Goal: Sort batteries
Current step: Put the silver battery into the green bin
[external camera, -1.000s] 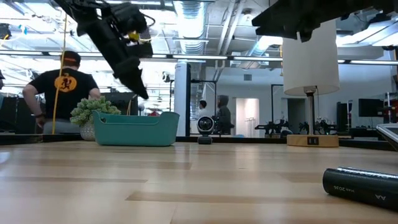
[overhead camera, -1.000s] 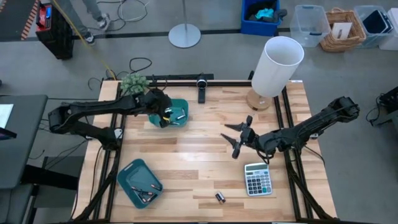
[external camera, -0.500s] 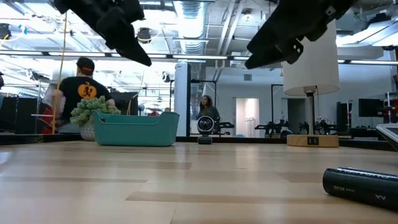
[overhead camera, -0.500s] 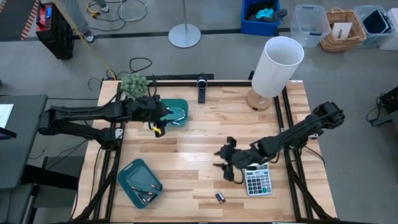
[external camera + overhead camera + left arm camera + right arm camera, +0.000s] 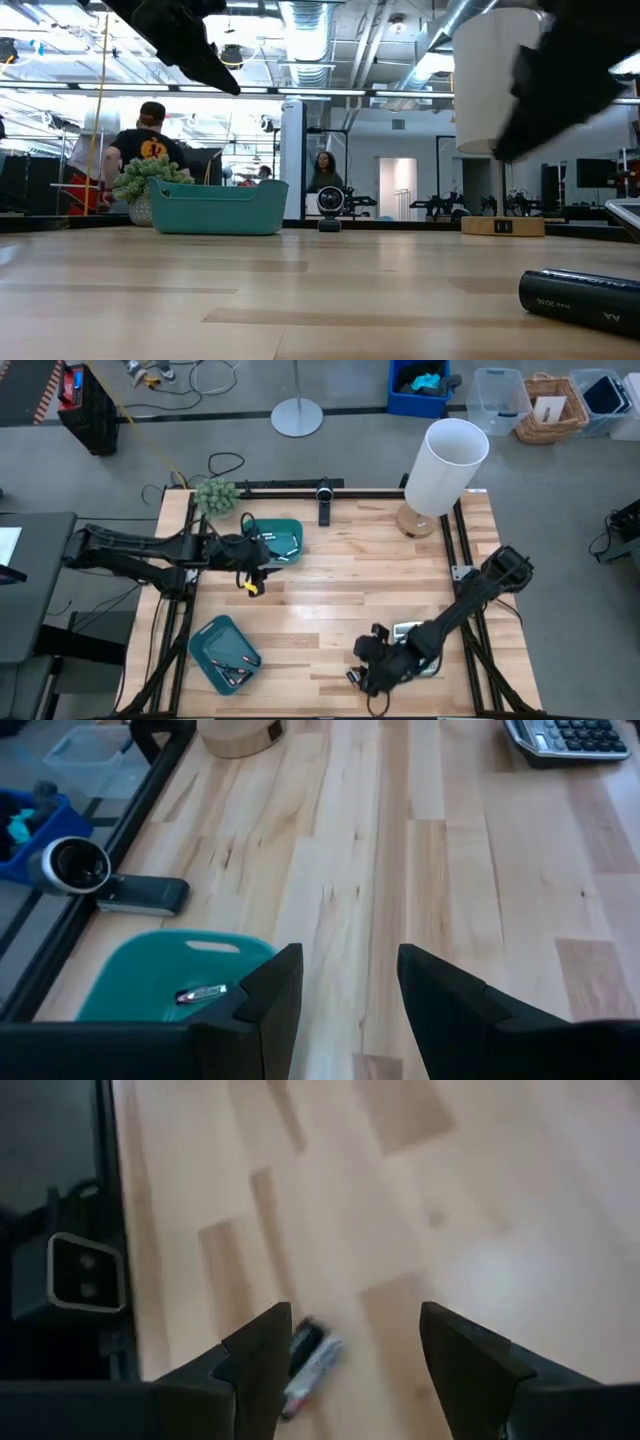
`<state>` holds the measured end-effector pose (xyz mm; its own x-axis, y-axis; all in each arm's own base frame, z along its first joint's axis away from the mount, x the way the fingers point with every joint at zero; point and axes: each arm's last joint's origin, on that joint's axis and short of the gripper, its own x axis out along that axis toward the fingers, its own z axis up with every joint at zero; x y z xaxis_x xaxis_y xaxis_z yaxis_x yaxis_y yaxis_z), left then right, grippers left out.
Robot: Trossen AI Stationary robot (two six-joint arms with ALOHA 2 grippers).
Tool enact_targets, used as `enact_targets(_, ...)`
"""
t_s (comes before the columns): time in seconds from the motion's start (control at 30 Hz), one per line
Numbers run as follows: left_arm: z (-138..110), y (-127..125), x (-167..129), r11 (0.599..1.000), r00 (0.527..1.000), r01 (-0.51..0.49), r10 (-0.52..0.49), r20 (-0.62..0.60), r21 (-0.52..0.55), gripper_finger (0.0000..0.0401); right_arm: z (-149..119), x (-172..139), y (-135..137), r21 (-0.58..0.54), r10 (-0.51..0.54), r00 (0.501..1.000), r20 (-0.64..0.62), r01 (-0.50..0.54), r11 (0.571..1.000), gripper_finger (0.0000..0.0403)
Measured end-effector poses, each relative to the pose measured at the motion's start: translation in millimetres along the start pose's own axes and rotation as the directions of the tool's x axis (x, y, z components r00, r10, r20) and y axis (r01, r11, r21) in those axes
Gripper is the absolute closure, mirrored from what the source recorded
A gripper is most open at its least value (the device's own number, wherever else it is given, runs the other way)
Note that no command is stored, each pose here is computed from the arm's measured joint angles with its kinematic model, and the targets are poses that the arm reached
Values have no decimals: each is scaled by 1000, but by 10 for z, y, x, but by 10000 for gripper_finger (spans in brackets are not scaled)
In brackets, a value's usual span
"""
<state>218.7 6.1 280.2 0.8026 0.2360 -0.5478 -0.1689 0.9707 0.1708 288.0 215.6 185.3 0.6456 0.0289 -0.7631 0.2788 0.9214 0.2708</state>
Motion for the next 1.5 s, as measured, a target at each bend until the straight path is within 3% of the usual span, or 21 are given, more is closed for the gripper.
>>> enact_targets(0.37,10,-205,-61,1000,1000,-18,18,21,10,241,-295,282,326,21,-109,992,-65,111,994,164)
enact_targets(1.5,8,-280,-90,999,999,-39,39,29,11,241,-507,335,336,27,-219,976,8,218,975,164)
